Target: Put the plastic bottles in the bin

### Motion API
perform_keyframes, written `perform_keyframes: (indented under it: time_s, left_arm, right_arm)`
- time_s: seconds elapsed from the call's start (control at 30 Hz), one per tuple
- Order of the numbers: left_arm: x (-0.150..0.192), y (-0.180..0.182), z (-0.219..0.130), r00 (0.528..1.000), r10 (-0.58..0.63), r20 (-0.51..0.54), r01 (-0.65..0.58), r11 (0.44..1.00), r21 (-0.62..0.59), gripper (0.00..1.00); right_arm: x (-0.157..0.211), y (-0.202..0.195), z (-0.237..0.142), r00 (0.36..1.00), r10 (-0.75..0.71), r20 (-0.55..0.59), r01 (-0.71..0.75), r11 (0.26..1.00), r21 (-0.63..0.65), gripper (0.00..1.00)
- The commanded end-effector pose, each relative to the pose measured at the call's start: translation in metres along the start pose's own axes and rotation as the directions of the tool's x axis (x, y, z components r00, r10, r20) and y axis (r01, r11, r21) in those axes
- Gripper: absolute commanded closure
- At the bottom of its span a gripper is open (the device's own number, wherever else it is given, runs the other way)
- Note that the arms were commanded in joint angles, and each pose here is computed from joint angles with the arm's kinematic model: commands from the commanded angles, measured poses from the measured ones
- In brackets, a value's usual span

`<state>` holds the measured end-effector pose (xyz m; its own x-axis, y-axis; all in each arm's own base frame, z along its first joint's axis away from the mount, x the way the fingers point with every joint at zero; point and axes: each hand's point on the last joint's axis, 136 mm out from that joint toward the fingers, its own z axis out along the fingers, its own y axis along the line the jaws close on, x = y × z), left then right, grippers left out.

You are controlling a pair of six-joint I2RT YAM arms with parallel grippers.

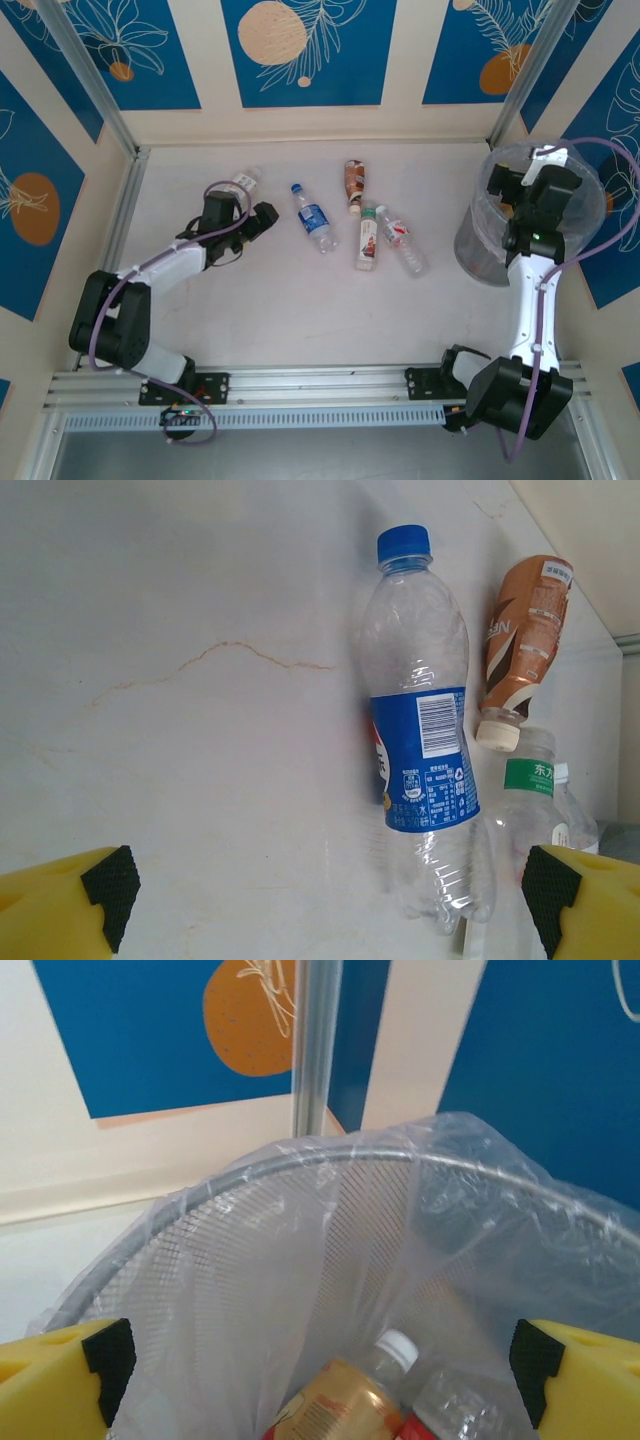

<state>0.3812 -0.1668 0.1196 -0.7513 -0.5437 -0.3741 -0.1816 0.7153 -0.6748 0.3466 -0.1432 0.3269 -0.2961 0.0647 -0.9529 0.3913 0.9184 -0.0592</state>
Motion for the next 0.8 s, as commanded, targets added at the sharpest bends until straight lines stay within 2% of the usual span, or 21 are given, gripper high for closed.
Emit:
perform_keyframes:
  time_s: [0.0,0.1,0.27,0.5,0.63,0.77]
  left_arm:
    - [0.001,-0.009,0.005,0.999,0.020,-0.032,-0.020,1.000,0.004,0.00]
    - [0.003,-0.011,0.008,0.998,0.035,-0.045,-0.036,0.999,-0.013,0.00]
    - [0.005,-0.010,0.010,0.997,0.057,-0.061,-0.061,0.995,-0.073,0.00]
    - [0.011,-0.011,0.020,0.993,0.072,-0.096,-0.083,0.991,-0.110,0.01]
    - [0.014,-0.014,0.024,0.989,0.095,-0.113,-0.112,0.982,-0.154,0.01]
    - [0.022,-0.031,0.029,0.969,0.193,-0.154,-0.217,0.962,-0.162,0.01]
  right_arm:
    - [-0.009,-0.015,-0.017,0.984,0.178,-0.020,-0.176,0.981,0.083,0.01]
    - [-0.009,-0.012,-0.025,0.951,0.303,-0.065,-0.298,0.951,0.082,0.01]
    - [-0.011,0.028,-0.031,0.938,0.302,-0.171,-0.326,0.937,-0.128,0.01]
    - [-0.013,0.054,-0.038,0.898,0.380,-0.222,-0.429,0.869,-0.248,0.01]
    - [-0.019,0.084,-0.057,0.901,0.334,-0.278,-0.420,0.831,-0.364,0.01]
    - [-0.012,0.107,-0.069,0.924,0.244,-0.295,-0.348,0.857,-0.379,0.01]
